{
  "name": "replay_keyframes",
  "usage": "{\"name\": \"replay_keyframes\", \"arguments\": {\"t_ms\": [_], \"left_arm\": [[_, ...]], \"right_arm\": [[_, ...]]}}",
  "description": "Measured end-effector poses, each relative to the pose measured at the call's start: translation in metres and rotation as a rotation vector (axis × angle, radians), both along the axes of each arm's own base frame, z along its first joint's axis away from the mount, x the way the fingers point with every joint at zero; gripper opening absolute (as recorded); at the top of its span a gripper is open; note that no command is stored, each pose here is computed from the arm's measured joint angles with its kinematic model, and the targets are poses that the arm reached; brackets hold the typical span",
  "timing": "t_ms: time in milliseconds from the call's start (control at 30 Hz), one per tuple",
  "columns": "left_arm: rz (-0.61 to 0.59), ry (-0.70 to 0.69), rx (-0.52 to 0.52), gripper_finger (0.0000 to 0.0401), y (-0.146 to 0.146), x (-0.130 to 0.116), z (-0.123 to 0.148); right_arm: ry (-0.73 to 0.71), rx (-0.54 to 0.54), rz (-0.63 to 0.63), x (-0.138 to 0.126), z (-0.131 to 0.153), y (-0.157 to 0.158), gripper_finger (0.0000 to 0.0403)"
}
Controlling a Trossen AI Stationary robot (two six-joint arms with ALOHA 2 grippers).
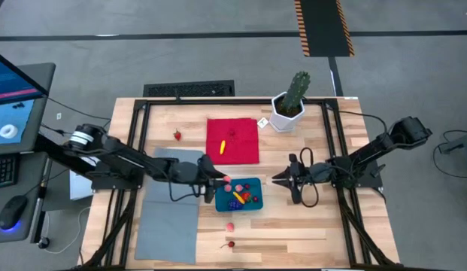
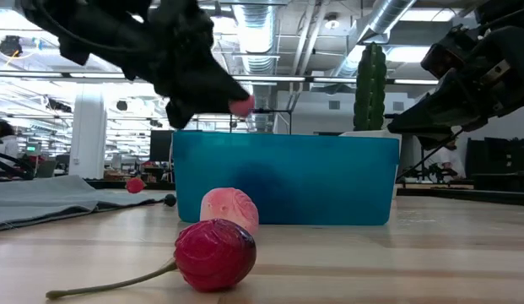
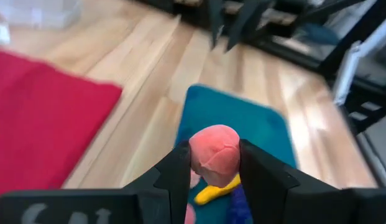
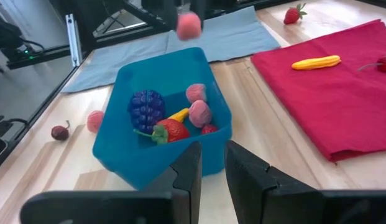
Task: Pick and placing Produce into tupperware
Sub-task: Put the peach into the blue bin, then put the cherry into the blue bin
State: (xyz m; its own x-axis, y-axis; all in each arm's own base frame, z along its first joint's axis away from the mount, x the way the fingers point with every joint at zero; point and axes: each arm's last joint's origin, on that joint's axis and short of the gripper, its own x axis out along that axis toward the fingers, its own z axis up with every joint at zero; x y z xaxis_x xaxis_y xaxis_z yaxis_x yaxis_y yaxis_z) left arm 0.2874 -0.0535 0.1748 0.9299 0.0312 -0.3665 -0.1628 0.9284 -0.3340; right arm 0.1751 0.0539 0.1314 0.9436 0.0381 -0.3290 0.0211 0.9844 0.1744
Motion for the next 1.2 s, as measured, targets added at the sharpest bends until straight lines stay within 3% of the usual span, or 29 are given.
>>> {"name": "replay_keyframes", "arguments": {"t_ms": [167, 367, 567, 767, 1000, 1200], "left_arm": [[0.016, 0.084, -0.018, 0.0134, 0.000, 0.009, -0.011], [0.014, 0.079, -0.026, 0.0202, -0.001, 0.009, -0.010], [-0.072, -0.012, 0.066, 0.0246, -0.008, 0.010, 0.000], [-0.157, -0.209, 0.189, 0.0251, -0.030, 0.007, 0.023], [-0.155, -0.237, 0.377, 0.0252, -0.049, -0.014, 0.033], [-0.075, -0.290, 0.382, 0.0252, -0.041, -0.049, 0.042]], "right_arm": [[-0.002, 0.001, -0.001, 0.000, 0.000, 0.000, 0.0093], [-0.003, 0.002, -0.001, 0.000, 0.000, 0.000, 0.0093], [-0.028, 0.036, -0.008, 0.001, 0.003, 0.000, 0.0093], [-0.112, -0.010, 0.119, 0.011, 0.023, 0.016, 0.0093], [-0.129, -0.117, 0.239, 0.028, 0.055, 0.048, 0.0093], [-0.020, -0.193, 0.198, 0.066, 0.061, 0.071, 0.0127]]}}
